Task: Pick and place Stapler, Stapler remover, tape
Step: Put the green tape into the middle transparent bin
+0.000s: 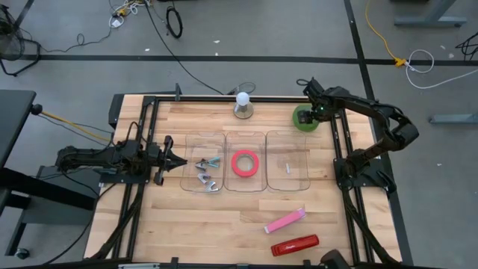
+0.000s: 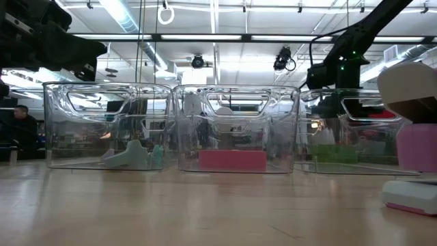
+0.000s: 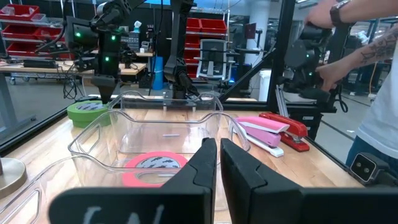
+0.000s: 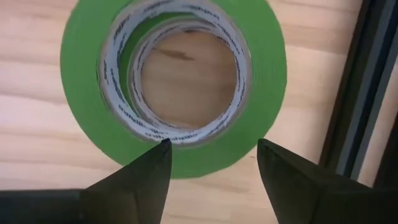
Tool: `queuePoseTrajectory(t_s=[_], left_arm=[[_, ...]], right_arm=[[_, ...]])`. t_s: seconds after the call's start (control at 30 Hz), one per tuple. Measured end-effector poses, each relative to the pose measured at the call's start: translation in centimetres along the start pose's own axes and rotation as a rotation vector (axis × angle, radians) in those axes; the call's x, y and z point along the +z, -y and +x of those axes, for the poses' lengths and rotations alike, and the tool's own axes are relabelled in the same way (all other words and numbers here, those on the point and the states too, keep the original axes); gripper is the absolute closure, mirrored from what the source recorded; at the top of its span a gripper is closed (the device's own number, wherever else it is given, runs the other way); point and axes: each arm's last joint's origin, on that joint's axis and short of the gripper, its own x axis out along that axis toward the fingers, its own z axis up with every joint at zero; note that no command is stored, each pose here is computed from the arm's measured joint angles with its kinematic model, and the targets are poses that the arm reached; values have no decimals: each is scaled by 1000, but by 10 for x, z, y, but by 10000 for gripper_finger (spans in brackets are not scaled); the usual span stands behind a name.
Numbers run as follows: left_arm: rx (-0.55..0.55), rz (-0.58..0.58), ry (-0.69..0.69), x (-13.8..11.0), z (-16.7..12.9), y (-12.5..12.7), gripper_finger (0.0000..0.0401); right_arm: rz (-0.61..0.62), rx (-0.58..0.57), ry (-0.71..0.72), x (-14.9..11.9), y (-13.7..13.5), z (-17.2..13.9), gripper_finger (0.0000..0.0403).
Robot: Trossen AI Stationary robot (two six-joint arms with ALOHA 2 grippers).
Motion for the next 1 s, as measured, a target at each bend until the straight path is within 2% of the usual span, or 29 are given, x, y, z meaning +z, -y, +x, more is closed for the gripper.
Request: queuePoseTrajectory(t_s=[0.3, 0.7, 1.0], left_arm=[[0, 0, 0, 0, 0, 0, 376], [0, 0, 0, 0, 0, 0, 376], [0, 0, 0, 0, 0, 0, 376]], right_arm=[[53, 19, 68, 12, 8, 1, 165], [-8, -9, 149, 19, 9, 0, 165], [-32, 19, 197, 32, 0, -23, 166]])
